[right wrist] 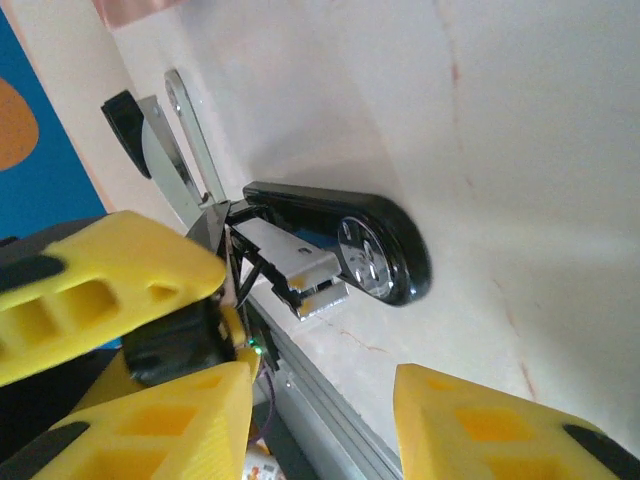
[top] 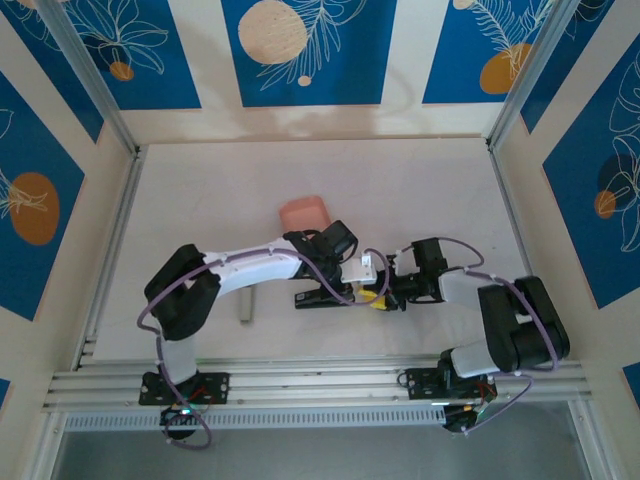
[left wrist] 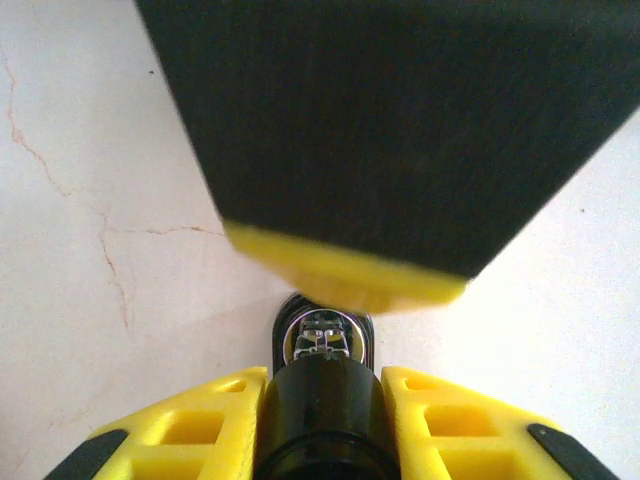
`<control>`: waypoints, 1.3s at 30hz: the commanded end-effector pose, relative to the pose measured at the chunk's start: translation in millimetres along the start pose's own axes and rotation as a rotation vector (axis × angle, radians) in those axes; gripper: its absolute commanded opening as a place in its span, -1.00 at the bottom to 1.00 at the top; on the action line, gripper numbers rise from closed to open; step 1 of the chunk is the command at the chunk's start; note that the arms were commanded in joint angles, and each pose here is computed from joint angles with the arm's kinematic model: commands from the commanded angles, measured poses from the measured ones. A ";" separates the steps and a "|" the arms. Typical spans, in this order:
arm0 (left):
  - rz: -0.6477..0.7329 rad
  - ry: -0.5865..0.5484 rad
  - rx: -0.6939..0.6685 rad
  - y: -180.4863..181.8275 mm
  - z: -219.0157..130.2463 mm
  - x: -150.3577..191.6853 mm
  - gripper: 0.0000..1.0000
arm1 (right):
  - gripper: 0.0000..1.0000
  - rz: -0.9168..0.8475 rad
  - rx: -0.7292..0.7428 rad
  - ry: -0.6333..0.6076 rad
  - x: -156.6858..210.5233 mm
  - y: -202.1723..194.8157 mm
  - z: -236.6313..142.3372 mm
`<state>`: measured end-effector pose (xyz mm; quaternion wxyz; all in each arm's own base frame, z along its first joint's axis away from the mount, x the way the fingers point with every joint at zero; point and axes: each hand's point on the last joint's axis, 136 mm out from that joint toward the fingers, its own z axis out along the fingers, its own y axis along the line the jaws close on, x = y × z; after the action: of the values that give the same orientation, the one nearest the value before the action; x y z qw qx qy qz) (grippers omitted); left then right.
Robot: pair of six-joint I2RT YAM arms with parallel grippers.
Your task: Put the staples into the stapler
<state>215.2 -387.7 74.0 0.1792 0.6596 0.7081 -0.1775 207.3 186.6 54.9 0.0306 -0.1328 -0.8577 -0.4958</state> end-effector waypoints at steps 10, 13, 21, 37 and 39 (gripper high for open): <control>-0.002 0.086 0.105 -15.6 36.5 1.2 -0.66 | -0.12 0.044 0.113 -0.043 7.0 -9.0 -24.2; -0.005 0.064 0.086 -13.3 31.3 -4.2 -0.41 | -0.10 0.038 0.112 -0.047 8.3 -6.6 -26.0; -0.002 -0.124 -0.041 -1.5 -18.8 -27.9 -0.04 | -0.07 0.002 0.103 -0.052 4.7 6.6 -28.7; -0.118 -0.257 -0.193 2.2 -66.4 29.2 0.15 | -0.11 -0.064 0.270 0.071 1.7 11.5 17.1; -0.121 -0.253 -0.192 3.2 -63.0 30.4 0.16 | -0.19 -0.040 0.297 0.082 1.1 0.2 20.9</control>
<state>207.8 -327.3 105.7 0.2945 0.5805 0.7327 -0.1985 211.0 211.2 59.8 0.0597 -0.0784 -0.9111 -0.4002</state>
